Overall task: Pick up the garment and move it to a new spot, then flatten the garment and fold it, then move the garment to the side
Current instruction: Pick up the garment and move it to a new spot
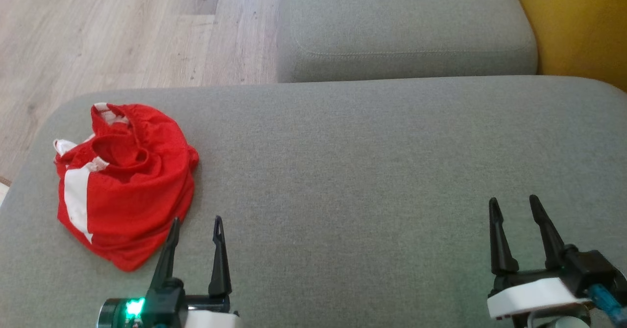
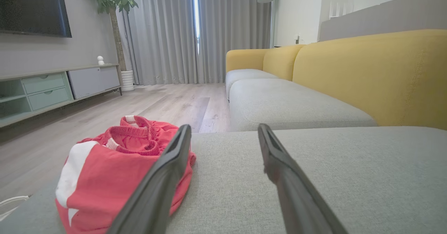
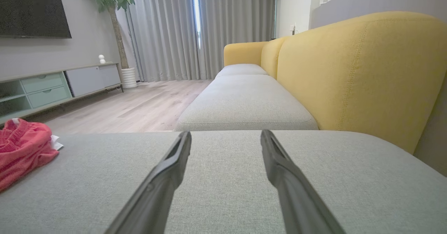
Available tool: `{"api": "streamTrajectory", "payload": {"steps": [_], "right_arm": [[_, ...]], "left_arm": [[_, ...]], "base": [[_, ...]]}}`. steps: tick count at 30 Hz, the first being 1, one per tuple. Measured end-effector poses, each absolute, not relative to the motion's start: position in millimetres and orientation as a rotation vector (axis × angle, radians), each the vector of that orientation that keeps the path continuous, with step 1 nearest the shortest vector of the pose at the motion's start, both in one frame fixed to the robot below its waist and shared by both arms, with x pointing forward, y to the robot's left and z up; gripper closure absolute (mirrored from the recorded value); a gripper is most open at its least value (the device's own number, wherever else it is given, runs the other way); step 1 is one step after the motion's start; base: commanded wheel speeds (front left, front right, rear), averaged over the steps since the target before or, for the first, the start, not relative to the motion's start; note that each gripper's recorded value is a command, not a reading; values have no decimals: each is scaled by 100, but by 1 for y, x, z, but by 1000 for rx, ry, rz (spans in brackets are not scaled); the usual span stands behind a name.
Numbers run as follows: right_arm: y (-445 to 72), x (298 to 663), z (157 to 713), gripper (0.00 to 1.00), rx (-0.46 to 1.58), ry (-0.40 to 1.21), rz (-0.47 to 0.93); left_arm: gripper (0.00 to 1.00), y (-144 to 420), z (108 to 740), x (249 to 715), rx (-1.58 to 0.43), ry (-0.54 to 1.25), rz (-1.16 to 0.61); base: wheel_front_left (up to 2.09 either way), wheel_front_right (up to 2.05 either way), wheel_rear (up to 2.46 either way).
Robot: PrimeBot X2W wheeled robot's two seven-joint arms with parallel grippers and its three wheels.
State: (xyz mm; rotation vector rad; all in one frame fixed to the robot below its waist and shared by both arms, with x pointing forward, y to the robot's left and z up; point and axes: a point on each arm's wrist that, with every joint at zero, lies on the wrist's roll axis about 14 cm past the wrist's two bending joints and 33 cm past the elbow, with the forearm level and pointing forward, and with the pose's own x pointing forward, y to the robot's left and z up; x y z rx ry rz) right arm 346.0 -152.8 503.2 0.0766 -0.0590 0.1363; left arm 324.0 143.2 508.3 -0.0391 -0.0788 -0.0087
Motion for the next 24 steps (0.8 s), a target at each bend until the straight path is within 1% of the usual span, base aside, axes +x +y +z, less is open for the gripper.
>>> {"api": "streamTrajectory", "payload": {"steps": [5, 13, 24], "right_arm": [[-148, 349, 499, 0, 10, -54, 158], [-134, 360, 491, 0, -7, -28, 205], [-79, 379, 481, 0, -20, 0, 371]], "left_arm": [[0, 147, 511, 325, 14, -96, 13], [0, 163, 511, 327, 21, -95, 70], [0, 210, 507, 303, 29, -76, 243]], "base": [[0, 0, 0], [0, 0, 0], [0, 0, 0]]}}
